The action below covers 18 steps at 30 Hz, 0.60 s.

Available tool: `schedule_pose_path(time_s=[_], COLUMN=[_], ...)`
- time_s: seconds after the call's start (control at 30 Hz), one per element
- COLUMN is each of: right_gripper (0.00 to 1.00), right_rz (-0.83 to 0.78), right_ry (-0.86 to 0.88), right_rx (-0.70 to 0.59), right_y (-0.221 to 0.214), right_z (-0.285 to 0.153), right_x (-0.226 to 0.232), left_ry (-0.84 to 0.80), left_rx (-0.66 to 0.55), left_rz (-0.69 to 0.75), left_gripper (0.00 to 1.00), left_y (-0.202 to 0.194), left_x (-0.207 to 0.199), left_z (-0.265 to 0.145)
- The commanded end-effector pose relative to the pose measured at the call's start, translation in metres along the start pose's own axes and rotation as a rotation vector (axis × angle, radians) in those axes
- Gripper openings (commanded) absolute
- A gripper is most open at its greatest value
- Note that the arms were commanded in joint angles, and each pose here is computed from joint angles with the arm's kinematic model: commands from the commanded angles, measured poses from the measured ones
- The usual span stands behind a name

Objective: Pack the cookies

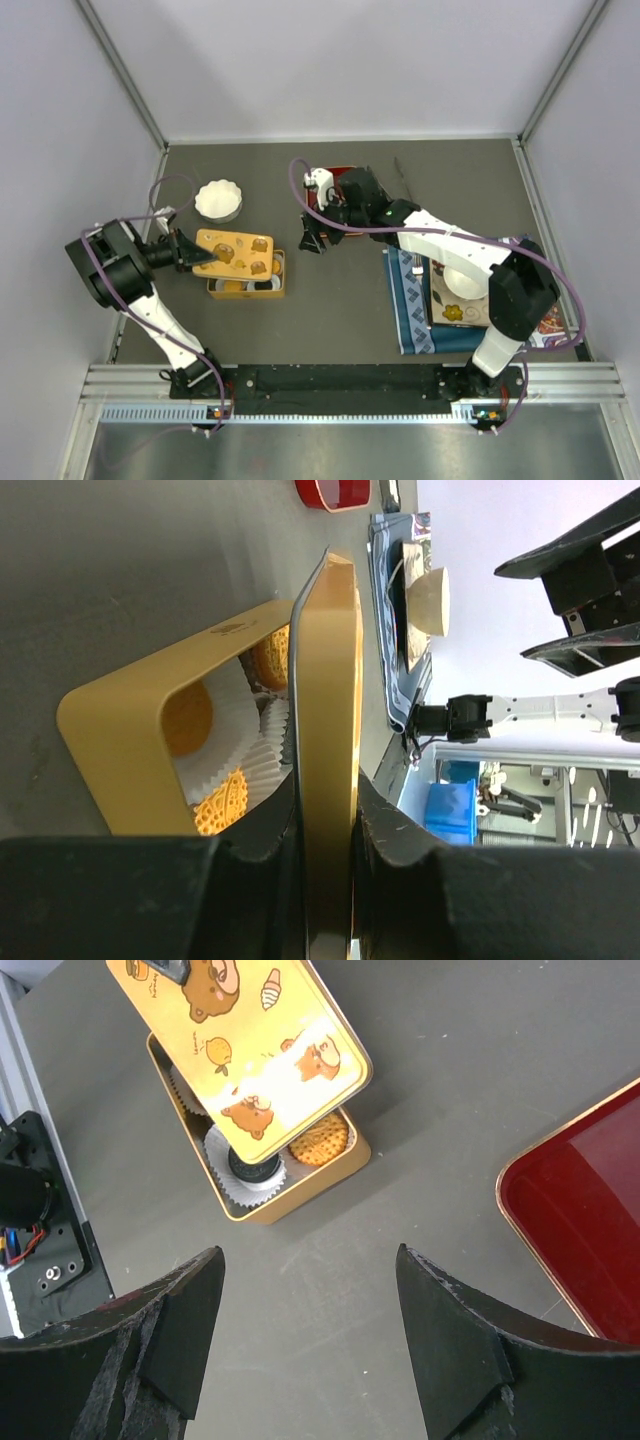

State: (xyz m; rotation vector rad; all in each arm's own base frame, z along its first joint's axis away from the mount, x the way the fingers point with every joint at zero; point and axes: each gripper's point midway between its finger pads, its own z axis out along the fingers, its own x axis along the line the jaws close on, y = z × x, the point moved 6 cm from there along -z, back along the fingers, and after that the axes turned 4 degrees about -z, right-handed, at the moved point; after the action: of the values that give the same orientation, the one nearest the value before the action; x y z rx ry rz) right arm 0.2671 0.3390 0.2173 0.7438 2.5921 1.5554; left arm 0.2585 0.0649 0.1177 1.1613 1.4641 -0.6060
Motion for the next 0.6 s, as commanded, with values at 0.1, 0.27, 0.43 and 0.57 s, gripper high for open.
schedule_pose_path(time_s=[0.1, 0.27, 0.43, 0.57], right_gripper=[0.70, 0.70, 0.70, 0.70], right_rz=[-0.073, -0.080, -0.082, -0.088], right_ry=[-0.035, -0.053, -0.064, -0.064], right_rx=[-0.063, -0.058, -0.048, -0.041], right_y=[0.027, 0.027, 0.025, 0.023], right_z=[-0.005, -0.005, -0.003, -0.001], right_x=[0.000, -0.002, -0.003, -0.003], left_ry=[-0.067, -0.086, -0.099, -0.098], left_rx=[0.070, 0.075, 0.107, 0.120], left_rz=[-0.002, 0.035, 0.031, 0.031], left_gripper=[0.00, 0.00, 0.00, 0.00], left_y=[-0.001, -0.001, -0.016, -0.023], left_x=[-0.059, -0.077, -0.087, -0.086], left_z=[0.017, 0.024, 0.032, 0.035])
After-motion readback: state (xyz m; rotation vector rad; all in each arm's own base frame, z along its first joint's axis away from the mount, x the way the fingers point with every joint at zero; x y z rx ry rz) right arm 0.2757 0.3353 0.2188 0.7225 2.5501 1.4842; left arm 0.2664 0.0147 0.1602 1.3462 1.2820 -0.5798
